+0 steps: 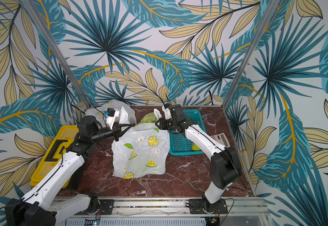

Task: Place the pears into plastic bags & tie knots
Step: Tie the plastic bag at the center of the board.

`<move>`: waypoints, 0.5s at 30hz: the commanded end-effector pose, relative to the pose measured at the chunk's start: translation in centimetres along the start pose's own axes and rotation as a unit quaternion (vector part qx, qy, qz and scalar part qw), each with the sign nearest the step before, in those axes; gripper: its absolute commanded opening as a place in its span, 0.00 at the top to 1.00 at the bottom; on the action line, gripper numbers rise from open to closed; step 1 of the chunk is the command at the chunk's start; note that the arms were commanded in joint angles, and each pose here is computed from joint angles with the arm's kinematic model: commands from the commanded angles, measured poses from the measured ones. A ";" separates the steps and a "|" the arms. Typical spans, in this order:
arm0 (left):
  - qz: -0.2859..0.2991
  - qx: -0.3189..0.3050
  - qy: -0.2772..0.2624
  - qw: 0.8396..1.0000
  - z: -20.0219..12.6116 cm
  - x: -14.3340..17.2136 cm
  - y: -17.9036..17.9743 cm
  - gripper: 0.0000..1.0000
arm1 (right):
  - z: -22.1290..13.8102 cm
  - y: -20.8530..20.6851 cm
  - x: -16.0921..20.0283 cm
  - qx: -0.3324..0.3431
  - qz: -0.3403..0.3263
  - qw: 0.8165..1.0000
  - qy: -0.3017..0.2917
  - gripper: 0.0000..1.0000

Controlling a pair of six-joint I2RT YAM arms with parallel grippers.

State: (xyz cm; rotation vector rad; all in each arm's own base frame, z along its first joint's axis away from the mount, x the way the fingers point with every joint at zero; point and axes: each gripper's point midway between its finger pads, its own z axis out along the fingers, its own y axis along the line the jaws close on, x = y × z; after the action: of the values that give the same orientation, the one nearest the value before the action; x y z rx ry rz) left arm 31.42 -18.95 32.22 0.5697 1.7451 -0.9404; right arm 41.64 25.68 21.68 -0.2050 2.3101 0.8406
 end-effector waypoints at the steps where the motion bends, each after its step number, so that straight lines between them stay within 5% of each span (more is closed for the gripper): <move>1: -0.029 -0.074 -0.008 0.997 -0.8 -0.2 2.2 0.97 | -1.6 0.4 -0.5 -0.002 -0.011 1.000 -0.024 0.81; 4: -0.059 -0.167 0.048 0.983 -1.8 1.7 5.1 0.96 | -3.0 1.8 -0.8 -0.022 -0.032 0.999 -0.032 0.85; 7: -0.078 -0.167 0.124 0.975 -1.7 3.9 5.2 0.95 | -3.9 3.8 0.0 -0.044 -0.082 0.995 -0.023 0.88; 11: -0.101 -0.059 0.168 0.979 0.6 4.8 3.1 0.97 | -4.2 6.1 1.7 -0.048 -0.193 0.980 -0.010 0.91; 15: -0.114 0.069 0.185 0.974 2.7 4.7 0.5 0.95 | -4.7 9.0 2.3 -0.063 -0.318 0.946 -0.016 0.93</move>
State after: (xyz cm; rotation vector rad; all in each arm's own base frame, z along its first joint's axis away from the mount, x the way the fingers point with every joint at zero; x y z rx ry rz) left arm 33.75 -18.99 26.85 0.5199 2.1478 -0.9524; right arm 35.44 29.27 26.88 -0.6937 2.0811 0.7637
